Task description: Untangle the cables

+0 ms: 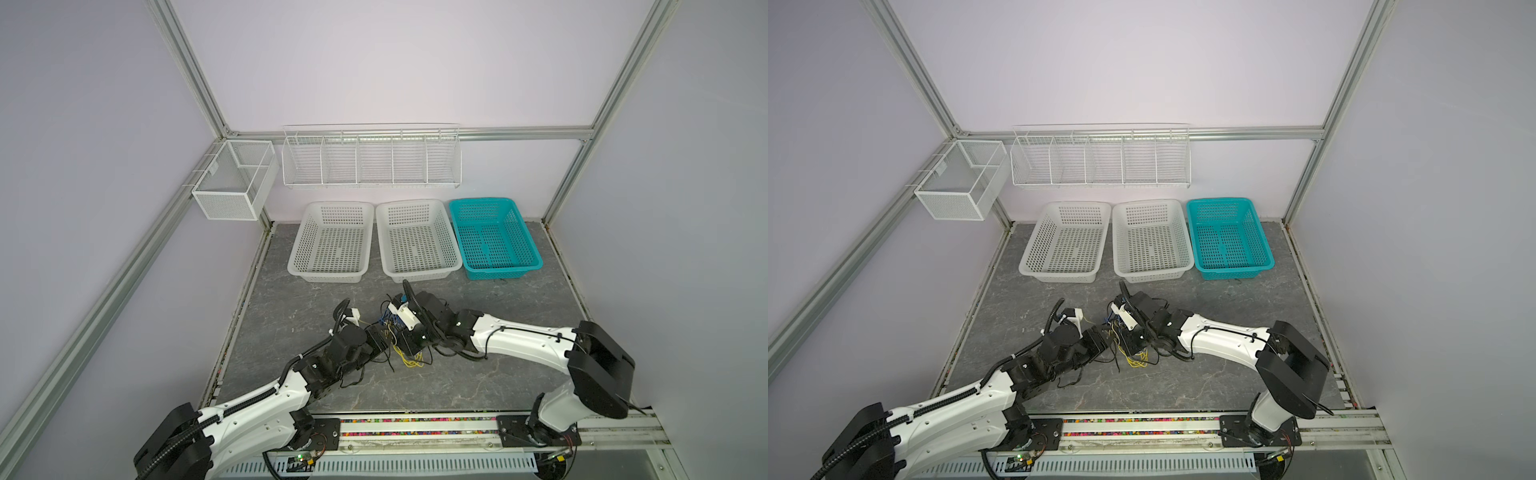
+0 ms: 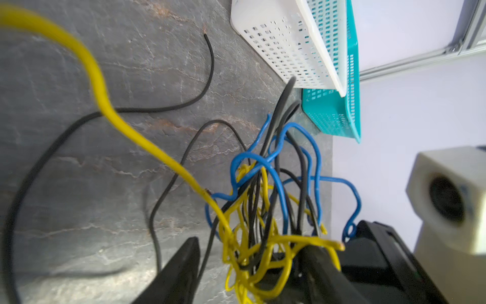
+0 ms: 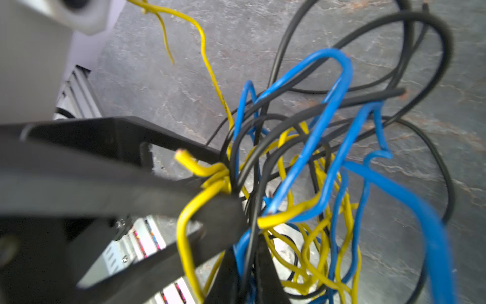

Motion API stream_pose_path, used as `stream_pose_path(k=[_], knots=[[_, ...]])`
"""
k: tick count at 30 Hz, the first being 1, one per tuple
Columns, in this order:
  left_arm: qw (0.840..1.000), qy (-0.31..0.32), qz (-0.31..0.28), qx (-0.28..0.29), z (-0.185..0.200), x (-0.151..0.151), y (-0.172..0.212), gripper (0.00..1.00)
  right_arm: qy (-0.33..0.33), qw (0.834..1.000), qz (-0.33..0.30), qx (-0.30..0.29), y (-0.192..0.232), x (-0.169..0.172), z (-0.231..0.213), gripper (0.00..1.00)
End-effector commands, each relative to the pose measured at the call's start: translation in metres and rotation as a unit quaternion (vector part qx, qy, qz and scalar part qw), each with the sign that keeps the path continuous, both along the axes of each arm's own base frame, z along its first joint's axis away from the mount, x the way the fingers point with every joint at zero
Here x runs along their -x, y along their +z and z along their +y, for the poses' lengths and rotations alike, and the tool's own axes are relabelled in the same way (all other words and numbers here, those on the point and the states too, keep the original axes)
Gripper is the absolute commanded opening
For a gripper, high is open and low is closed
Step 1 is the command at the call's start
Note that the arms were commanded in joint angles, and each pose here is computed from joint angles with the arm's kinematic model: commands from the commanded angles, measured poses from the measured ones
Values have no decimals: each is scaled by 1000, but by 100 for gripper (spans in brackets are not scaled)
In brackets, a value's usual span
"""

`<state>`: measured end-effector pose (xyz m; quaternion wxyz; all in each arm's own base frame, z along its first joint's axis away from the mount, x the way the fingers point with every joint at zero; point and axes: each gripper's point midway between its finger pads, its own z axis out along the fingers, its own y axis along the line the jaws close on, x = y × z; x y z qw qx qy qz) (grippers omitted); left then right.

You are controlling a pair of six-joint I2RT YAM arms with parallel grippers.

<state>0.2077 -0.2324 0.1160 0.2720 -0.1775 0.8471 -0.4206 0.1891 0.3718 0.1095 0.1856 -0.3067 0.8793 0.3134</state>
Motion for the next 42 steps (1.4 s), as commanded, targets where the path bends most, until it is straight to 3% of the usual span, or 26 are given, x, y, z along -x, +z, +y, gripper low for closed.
stream_pose_path(k=[1,11,17,26,33,42], knots=[[999,17,-28,17,1,-8,21,50,35,998,0,-60,37,17,12,7],[999,24,-32,9,7,-7,23,20,45,997,9,-62,41,25,8,7],[999,21,-33,-16,8,-9,23,0,44,998,-1,-43,41,26,-2,12],[998,15,-24,-58,11,-9,14,0,21,999,-23,-23,51,22,-27,48],[997,-12,-30,-69,2,-9,18,0,-19,999,-5,-25,57,12,-30,45],[996,-28,-44,-71,-1,-8,23,0,-49,996,55,-45,53,5,3,36]])
